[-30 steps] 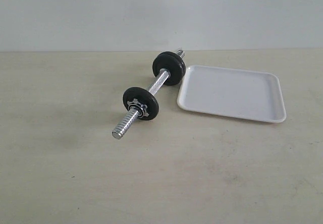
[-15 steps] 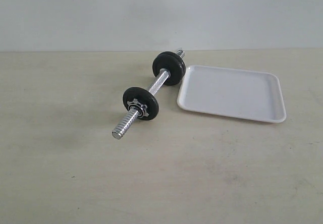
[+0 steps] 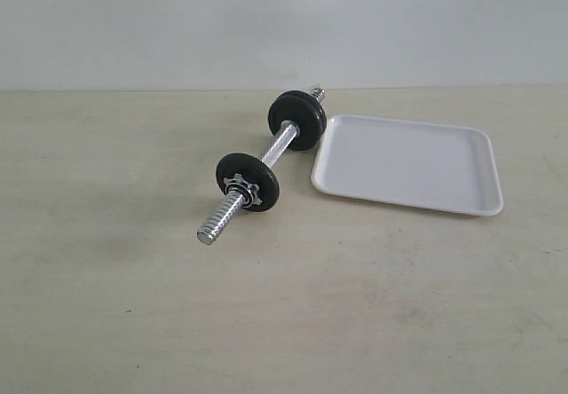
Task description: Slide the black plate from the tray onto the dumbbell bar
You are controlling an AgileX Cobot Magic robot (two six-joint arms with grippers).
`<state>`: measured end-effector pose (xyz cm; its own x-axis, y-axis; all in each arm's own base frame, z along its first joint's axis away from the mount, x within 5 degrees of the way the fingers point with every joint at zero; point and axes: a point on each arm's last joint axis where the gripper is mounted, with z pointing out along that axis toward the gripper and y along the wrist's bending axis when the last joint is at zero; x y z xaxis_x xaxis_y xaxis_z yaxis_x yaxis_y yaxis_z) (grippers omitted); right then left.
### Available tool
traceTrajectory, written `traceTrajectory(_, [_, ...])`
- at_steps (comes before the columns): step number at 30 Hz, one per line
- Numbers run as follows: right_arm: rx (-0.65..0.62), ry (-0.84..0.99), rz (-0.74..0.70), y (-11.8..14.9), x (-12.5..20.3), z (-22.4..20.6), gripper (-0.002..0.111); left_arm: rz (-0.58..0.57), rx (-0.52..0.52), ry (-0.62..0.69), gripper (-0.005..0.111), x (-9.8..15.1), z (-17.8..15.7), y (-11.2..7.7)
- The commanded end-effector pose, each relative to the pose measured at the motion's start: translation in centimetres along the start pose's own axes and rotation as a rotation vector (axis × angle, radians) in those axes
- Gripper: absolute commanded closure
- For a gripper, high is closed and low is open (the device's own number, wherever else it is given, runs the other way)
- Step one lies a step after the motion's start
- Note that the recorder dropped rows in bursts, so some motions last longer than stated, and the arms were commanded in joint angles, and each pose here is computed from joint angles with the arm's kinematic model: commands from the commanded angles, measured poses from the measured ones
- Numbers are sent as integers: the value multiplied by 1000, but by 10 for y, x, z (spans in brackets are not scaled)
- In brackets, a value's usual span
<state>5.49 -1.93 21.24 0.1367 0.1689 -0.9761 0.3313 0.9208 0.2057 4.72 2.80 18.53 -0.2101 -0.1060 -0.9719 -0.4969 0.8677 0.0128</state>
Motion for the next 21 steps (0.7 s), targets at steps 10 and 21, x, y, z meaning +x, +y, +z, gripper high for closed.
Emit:
traceTrajectory(10, [20, -4, -1, -2, 0, 0, 19, -6, -4, -12, 62, 0, 0, 0])
traceTrajectory(21, [31, -4, -1, -3, 0, 0, 19, -6, -4, -14, 62, 0, 0, 0])
